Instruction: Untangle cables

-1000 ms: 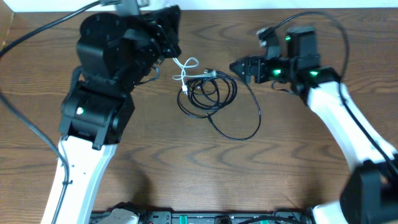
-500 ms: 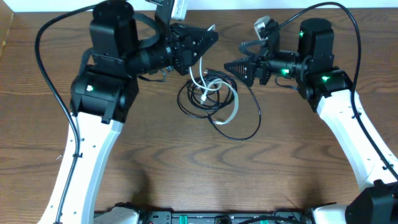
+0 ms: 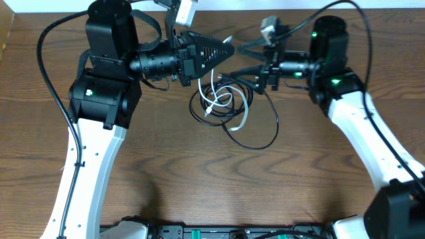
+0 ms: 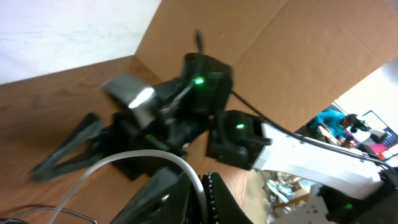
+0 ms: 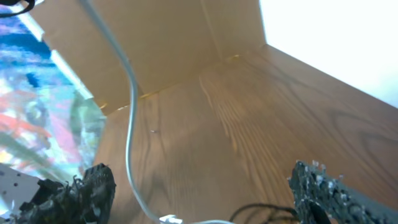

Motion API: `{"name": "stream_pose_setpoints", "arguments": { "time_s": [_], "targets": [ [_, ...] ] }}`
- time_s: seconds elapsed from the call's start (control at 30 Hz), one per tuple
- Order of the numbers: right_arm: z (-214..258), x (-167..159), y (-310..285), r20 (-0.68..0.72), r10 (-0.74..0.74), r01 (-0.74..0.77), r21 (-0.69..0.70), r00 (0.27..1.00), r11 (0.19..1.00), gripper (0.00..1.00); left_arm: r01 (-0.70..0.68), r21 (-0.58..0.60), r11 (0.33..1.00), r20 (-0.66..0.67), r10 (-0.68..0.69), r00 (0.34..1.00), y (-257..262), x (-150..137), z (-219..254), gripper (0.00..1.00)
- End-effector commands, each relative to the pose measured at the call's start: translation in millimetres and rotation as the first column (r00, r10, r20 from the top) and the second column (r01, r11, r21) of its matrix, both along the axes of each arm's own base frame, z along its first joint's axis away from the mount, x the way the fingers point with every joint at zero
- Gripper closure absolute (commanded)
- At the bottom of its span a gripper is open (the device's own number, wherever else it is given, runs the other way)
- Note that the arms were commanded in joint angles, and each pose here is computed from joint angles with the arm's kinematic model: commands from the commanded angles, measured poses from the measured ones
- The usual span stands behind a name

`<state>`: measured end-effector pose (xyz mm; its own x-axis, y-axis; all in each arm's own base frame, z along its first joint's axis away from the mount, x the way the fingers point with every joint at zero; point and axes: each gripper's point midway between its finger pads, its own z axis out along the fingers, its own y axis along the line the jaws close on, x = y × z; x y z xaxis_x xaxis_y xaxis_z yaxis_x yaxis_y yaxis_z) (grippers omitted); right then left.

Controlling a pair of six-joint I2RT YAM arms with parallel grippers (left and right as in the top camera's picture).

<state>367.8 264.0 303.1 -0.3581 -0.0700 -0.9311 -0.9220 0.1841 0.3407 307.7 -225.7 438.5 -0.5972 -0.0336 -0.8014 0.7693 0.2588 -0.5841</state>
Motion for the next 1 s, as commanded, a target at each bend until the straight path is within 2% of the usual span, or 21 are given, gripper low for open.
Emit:
{"name": "stream_pose_setpoints", "arguments": {
  "time_s": [0.0, 0.23, 0.6, 0.77, 0.9, 0.97],
  "targets": [
    [-6.9, -3.2, 17.5, -0.069, 0.053, -0.051, 0.026, 0.996, 0.998, 0.14, 0.048, -0.022, 0.999, -0.009, -0.048, 0.999, -1.2, -6.9, 5.8, 0.93],
    [-8.0, 2.7, 35.1, -0.118, 0.08, -0.071, 0.08, 0.99, 0.994, 0.14, 0.051, -0.022, 0.998, -0.01, -0.052, 0.999, -1.4, -7.4, 5.8, 0.92],
    [19.9, -5.2, 31.3, -0.066, 0.155, -0.143, 0.153, 0.986, 0.978, 0.15, 0.051, -0.021, 0.998, -0.019, -0.051, 0.999, -1.9, -4.6, 3.0, 0.92],
    [21.5, 6.0, 32.6, -0.088, 0.089, -0.074, 0.162, 0.992, 0.984, 0.21, 0.048, -0.026, 0.999, -0.042, -0.049, 0.998, -1.9, -4.6, 3.0, 0.92],
    [24.4, 17.4, 32.2, -0.118, 0.022, -0.001, 0.176, 0.993, 0.984, 0.32, 0.046, -0.029, 0.999, -0.052, -0.048, 0.998, -1.9, -4.6, 3.0, 0.92],
    [28.2, 18.6, 33.1, -0.111, 0.013, 0.008, 0.187, 0.994, 0.982, 0.32, 0.046, -0.03, 0.999, -0.056, -0.047, 0.997, -1.9, -4.6, 3.0, 0.92]
  ]
}}
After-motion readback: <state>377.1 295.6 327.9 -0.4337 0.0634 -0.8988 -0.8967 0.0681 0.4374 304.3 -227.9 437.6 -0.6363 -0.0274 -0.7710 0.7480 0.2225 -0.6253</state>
